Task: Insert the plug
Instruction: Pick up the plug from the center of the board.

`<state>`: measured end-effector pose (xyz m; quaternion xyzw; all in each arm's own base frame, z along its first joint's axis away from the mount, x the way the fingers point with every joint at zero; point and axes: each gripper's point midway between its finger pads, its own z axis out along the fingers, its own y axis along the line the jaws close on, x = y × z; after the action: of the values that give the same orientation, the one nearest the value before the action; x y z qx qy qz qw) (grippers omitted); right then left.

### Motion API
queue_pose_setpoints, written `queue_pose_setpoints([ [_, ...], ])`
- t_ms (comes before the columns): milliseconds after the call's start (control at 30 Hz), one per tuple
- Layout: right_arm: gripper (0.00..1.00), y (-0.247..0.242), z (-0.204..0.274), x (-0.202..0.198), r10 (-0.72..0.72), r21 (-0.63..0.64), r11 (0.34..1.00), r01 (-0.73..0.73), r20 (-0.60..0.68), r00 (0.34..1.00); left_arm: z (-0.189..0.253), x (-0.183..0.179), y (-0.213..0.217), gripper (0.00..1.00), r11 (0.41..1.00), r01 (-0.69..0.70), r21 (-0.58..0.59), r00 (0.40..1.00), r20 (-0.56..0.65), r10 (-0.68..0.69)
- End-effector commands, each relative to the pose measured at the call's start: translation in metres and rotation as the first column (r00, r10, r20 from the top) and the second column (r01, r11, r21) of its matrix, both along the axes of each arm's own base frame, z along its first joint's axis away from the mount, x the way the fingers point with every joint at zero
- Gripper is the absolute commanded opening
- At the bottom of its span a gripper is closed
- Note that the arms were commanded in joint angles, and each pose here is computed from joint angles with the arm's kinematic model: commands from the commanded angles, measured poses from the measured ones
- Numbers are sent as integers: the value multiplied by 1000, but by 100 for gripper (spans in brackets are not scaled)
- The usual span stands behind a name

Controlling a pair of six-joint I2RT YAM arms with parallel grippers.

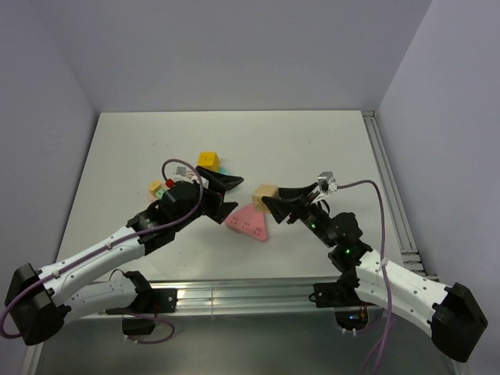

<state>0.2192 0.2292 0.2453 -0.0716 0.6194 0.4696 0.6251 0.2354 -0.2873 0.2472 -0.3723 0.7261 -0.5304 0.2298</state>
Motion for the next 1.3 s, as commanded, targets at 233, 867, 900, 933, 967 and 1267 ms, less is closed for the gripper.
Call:
queue_pose_setpoints([
  [233, 15, 12, 57, -2, -50, 60, 997, 41, 149, 988, 14, -4, -25, 100, 979, 54, -195, 996, -66, -68],
  [867, 13, 32, 54, 7, -110, 48, 993, 105, 120, 987, 13, -17, -43, 86, 951, 91, -295, 990, -79, -119],
  [900, 13, 33, 53, 7, -107, 43, 994, 102, 120, 987, 11, -17, -43, 82, 951, 88, -297, 990, -81, -117],
  [933, 13, 33, 51, 7, -108, 39, 994, 104, 118, 987, 12, -17, -43, 80, 948, 86, -306, 990, -81, -116],
  [967, 13, 34, 51, 7, -109, 41, 994, 105, 120, 987, 14, -17, -42, 71, 944, 88, -318, 991, -72, -117],
  [1267, 12, 43, 48, -1, -57, 17, 998, 55, 133, 989, 21, -11, -32, 42, 956, 49, -288, 998, -22, -57],
])
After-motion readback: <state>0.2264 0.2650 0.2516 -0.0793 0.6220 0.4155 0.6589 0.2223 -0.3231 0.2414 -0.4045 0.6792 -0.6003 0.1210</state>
